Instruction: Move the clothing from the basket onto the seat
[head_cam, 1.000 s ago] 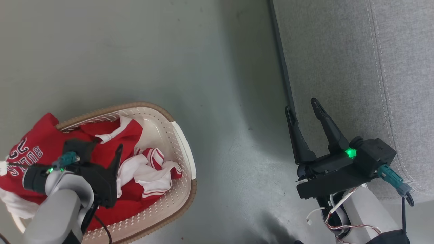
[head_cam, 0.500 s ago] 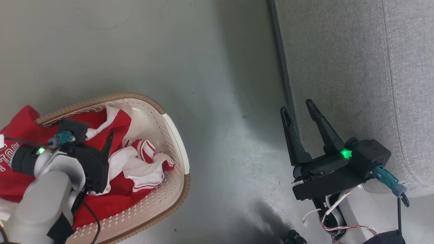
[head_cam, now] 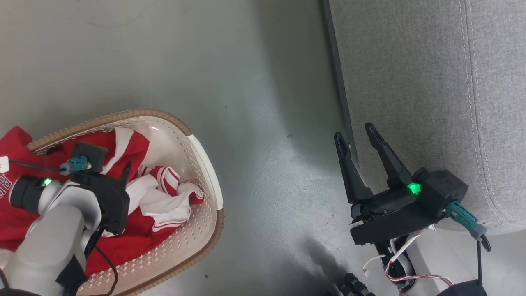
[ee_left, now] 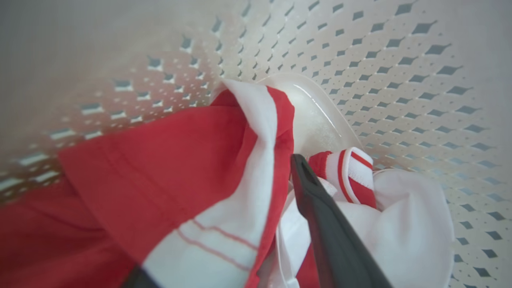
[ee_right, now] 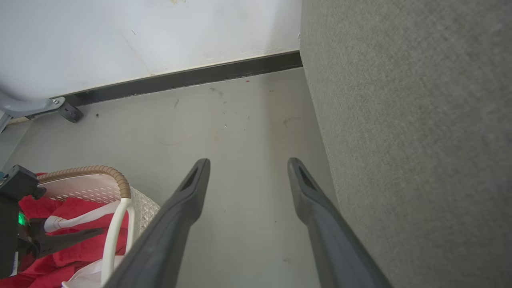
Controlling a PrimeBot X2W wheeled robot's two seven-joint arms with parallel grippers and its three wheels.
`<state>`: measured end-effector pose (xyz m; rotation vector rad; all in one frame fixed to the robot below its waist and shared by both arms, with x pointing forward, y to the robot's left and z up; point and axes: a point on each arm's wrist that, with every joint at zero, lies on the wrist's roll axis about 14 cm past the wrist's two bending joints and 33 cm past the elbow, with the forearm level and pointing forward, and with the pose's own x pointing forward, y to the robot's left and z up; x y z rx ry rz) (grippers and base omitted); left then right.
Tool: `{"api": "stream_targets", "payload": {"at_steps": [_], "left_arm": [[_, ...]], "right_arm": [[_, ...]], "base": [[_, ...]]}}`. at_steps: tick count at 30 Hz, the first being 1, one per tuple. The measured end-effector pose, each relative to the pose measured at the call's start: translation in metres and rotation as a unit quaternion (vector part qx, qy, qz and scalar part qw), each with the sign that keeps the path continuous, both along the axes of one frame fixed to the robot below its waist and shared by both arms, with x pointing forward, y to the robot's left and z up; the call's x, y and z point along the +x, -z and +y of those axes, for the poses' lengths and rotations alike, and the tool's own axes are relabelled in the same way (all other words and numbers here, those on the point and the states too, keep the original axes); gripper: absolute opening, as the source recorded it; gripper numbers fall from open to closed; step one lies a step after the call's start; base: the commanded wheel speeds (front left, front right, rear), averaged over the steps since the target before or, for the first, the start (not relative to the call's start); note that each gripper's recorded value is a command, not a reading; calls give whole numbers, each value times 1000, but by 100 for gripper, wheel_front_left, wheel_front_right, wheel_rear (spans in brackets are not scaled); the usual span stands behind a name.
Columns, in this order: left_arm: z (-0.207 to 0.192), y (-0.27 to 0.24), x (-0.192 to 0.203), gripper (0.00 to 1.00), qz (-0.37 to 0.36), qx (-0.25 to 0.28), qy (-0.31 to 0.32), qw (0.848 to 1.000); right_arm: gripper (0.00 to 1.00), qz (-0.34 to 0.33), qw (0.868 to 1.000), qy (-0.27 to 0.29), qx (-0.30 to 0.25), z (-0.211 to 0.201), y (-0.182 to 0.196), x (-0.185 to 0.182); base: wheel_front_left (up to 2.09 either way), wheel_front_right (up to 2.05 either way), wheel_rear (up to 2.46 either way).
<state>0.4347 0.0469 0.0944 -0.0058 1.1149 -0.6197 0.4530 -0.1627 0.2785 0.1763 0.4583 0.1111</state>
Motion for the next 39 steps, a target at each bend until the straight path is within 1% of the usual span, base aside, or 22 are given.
{"api": "stream_targets", "payload": {"at_steps": [1, 9, 14, 21, 28, 34, 39], "left_arm": [[1, 0, 0, 0, 1, 0, -2, 1000], [-2, -7, 4, 0, -9, -11, -7, 1000], [-1, -21, 13, 0, -28, -25, -32, 999], [-10, -57, 8, 0, -65, -65, -49, 995], [-24, -103, 11, 0, -109, -108, -49, 987], [-32, -151, 23, 0, -156, -141, -53, 976], [-31, -186, 24, 0, -181, -162, -65, 968]], "right_arm": [[100, 0, 1000, 0, 0, 0, 0, 0], [100, -2, 1000, 3, 0, -1, -2, 1], [100, -17, 1000, 1, 1, 0, -12, 9], [100, -40, 999, 3, 2, -1, -35, 14], [100, -69, 998, 9, 7, -3, -63, 20], [100, -91, 996, 10, 13, -2, -85, 22], [100, -111, 994, 4, 20, 3, -106, 24]], "base": [[0, 0, 0], [0, 0, 0], [0, 0, 0], [0, 0, 0], [0, 0, 0], [0, 0, 0], [0, 0, 0]]}}
